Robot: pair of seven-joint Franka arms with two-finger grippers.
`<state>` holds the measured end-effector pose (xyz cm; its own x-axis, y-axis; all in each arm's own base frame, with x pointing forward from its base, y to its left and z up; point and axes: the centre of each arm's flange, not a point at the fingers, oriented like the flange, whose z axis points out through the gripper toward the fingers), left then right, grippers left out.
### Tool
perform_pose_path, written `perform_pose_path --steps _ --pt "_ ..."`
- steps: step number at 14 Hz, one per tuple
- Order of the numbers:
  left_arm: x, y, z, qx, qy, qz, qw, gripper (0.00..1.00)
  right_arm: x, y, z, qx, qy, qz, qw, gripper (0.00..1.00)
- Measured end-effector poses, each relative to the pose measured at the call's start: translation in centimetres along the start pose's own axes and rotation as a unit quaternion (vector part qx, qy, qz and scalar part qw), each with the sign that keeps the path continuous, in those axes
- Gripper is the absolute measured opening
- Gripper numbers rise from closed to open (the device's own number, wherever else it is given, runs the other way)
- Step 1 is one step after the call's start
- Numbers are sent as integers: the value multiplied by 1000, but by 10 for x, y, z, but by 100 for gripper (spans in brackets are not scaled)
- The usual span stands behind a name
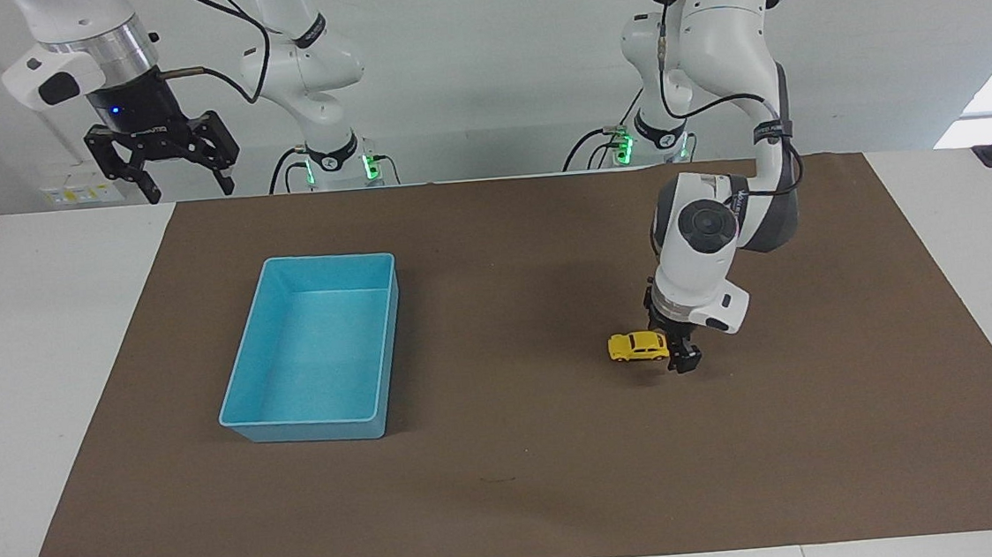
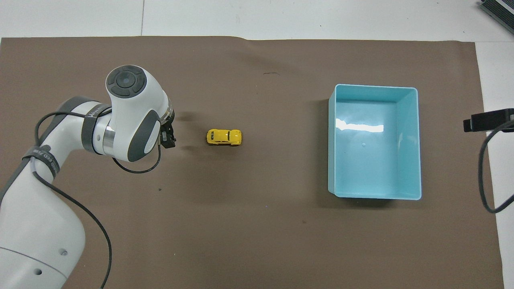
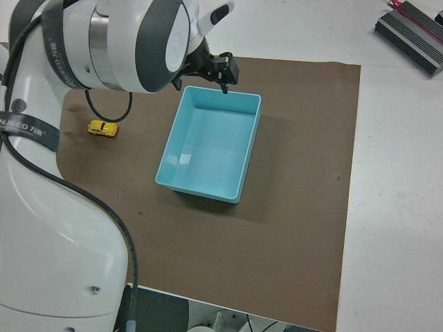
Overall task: Wind up and store yellow beetle car
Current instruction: 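Lift the left gripper off the car to let it roll, then retract the left gripper while the right gripper moves toward the bin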
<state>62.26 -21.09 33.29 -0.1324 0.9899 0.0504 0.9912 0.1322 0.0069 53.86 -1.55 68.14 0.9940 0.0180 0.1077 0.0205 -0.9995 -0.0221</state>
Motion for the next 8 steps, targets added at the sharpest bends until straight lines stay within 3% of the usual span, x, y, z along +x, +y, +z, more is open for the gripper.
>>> perform_pose_path --steps 8 --pt "1 1 -8 -6 -3 -1 1000 100 0 0 0 0 0 0 1000 100"
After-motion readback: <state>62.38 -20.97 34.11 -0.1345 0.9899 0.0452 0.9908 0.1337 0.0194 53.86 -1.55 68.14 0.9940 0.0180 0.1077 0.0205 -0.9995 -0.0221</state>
